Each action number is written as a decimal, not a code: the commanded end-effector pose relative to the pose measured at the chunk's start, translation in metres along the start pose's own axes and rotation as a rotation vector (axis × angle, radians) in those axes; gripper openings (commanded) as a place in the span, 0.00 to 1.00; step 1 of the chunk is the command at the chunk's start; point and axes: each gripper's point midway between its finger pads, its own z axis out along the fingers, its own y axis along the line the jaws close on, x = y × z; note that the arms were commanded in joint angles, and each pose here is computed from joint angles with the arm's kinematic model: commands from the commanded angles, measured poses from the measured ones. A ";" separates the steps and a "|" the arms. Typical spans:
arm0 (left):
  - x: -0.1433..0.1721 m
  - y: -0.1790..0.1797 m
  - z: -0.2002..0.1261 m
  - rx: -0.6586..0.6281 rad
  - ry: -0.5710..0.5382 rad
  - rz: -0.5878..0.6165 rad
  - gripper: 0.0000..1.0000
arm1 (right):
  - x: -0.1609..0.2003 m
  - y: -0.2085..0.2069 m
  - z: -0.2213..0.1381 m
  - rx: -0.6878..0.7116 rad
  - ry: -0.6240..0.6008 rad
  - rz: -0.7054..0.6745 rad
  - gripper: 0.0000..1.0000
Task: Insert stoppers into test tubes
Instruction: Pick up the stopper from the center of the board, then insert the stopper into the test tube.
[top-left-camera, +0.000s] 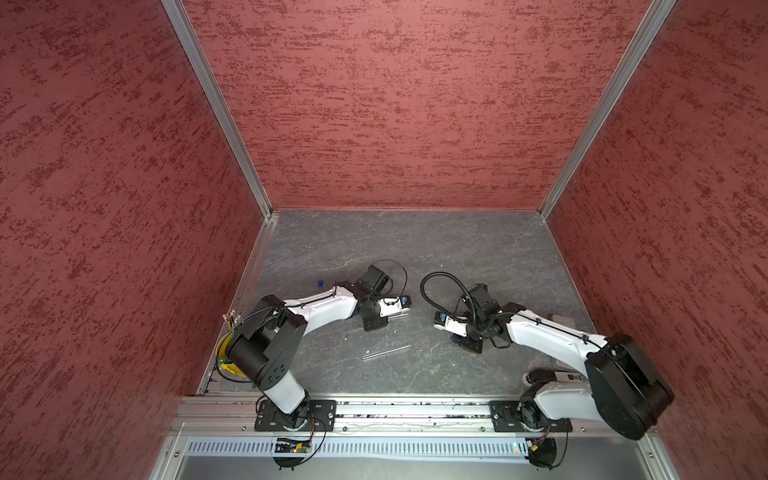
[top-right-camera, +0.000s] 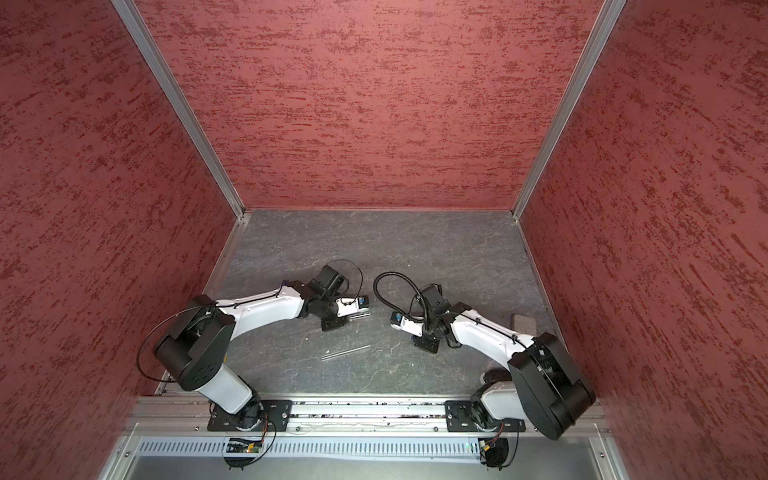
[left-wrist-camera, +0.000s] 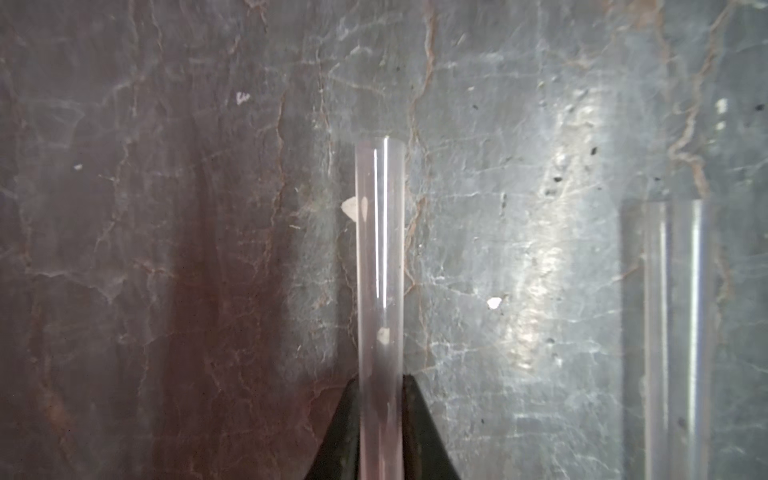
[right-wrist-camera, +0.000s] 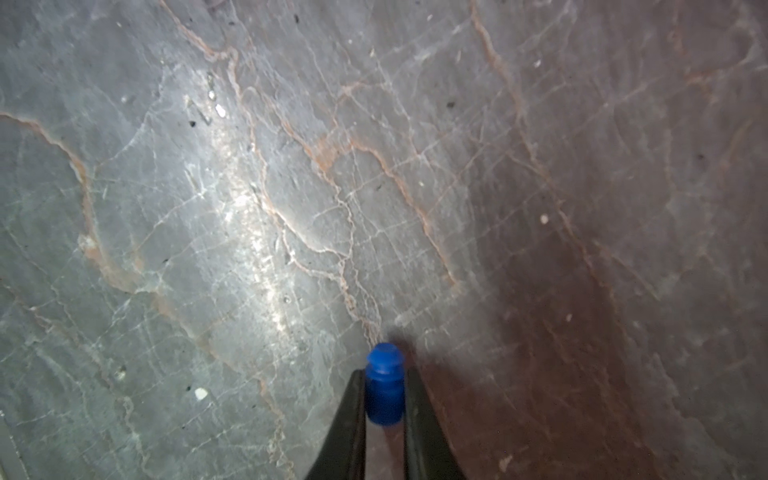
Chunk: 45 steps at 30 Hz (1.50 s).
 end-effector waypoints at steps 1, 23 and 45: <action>-0.013 0.006 -0.009 -0.066 -0.059 0.056 0.17 | -0.021 -0.004 -0.012 0.006 -0.071 -0.004 0.15; -0.041 -0.002 -0.026 -0.276 -0.121 0.276 0.18 | -0.074 -0.019 -0.025 -0.071 -0.184 -0.007 0.14; -0.065 -0.012 -0.032 -0.319 -0.146 0.393 0.20 | -0.089 -0.018 -0.023 -0.135 -0.220 0.013 0.13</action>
